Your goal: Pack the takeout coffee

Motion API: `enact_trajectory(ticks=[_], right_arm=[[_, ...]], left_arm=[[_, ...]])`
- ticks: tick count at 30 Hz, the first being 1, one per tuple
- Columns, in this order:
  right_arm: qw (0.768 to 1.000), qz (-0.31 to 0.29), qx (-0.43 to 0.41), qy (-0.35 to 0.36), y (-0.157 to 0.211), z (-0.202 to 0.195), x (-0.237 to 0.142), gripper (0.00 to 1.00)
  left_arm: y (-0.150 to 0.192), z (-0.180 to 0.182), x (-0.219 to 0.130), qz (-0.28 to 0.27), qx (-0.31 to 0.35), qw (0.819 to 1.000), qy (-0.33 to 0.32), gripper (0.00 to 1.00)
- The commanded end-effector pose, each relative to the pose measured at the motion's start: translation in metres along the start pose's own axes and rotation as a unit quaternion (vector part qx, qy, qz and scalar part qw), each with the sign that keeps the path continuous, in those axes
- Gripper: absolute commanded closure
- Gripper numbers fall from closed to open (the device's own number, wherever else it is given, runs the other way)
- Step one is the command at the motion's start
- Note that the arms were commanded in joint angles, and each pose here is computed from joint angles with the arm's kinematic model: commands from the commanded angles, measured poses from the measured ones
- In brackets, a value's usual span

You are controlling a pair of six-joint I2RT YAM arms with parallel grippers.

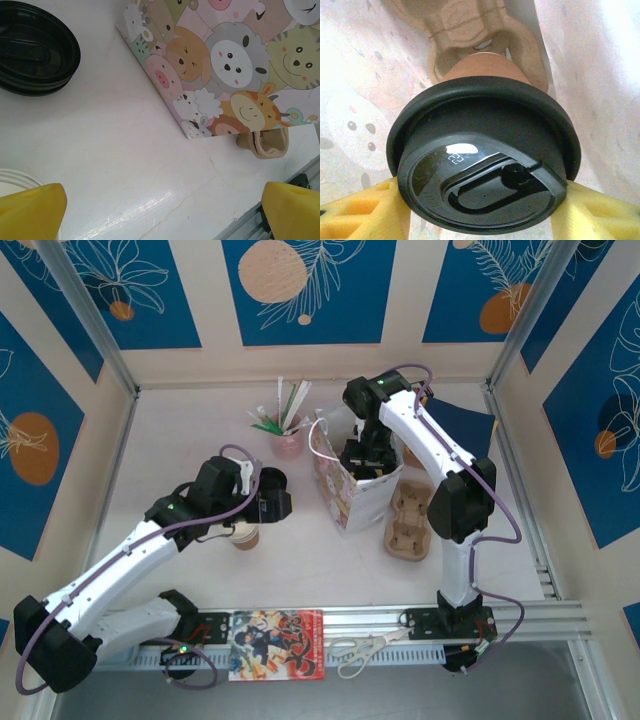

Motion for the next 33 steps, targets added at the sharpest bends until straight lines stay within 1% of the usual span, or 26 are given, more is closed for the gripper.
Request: enact_trajectory(ticks=[1, 11, 22, 33], right_arm=[[1.0, 0.015, 0.002, 0.004, 0.0069, -0.0004, -0.0047, 0.36], [1.0, 0.016, 0.001, 0.004, 0.0066, 0.0001, -0.0043, 0.36], [1.0, 0.014, -0.001, 0.0, 0.0067, 0.0015, -0.0056, 0.36], [1.0, 0.012, -0.002, 0.001, 0.0056, 0.0004, -0.006, 0.36]], left_arm=[[-0.0014, 0.0003, -0.0005, 0.001, 0.0, 1.0, 0.005, 0.0], [-0.0014, 0.0008, 0.0006, 0.002, 0.0, 1.0, 0.003, 0.0], [-0.0004, 0.0056, -0.0016, -0.001, -0.005, 1.0, -0.02, 0.0], [0.0, 0.0067, -0.0021, -0.004, -0.008, 1.0, -0.023, 0.0]])
Point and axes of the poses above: each hand's point on the last joint's axis, 136 mm out from that joint toward the fingers, its own x axis out along the fingers, its own z axis along the line the jaws close on, y = z × x, the point moved 7 cm from there along -x, back along the fingers, and after that the axes turned 12 degrees about x, right-handed, at the moved point
